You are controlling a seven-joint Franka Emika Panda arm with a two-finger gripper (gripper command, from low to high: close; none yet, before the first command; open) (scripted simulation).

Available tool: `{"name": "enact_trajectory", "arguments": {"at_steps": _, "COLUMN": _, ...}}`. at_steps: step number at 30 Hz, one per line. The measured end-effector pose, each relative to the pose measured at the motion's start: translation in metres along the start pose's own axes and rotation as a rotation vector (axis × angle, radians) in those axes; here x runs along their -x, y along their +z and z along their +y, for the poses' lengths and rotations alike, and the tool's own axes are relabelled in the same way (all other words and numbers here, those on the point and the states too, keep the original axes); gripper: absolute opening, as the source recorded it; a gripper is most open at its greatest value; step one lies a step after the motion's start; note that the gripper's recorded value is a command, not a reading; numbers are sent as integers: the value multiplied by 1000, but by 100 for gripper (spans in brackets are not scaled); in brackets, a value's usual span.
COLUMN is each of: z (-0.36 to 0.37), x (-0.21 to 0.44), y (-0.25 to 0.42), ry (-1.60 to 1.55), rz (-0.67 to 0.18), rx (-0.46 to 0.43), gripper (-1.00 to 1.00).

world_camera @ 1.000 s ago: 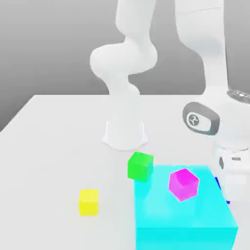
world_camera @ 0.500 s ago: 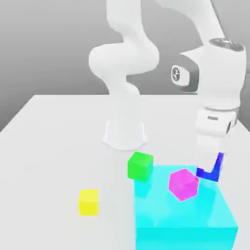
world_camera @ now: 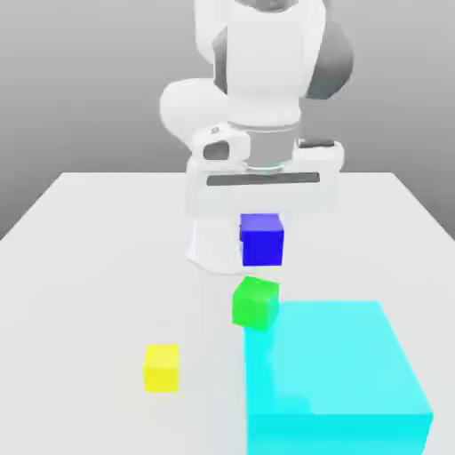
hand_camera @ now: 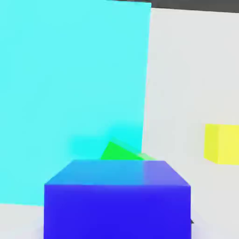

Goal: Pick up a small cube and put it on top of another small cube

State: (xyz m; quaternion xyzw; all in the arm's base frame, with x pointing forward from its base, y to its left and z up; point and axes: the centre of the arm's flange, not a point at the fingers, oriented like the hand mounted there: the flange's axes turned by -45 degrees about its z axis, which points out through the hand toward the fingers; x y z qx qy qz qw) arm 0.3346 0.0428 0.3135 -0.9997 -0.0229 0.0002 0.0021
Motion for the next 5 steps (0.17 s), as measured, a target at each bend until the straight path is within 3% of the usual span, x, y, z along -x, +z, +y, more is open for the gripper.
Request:
{"name": "enact_trajectory", "arguments": {"at_steps": 1, "z": 0, "x": 1, "y": 11, "ry": 1, "rz": 0, "rx": 1, "gripper": -100}}
{"name": "enact_trajectory", "arguments": {"at_steps": 2, "z": 0, "x": 1, "y": 22, "ry": 2, "rz": 0, "rx": 2, "gripper": 100}}
{"name": "enact_trajectory", "arguments": {"at_steps": 5, "z": 0, "x": 1, "y": 22, "ry": 2, "rz": 0, "rx": 2, "gripper": 100}}
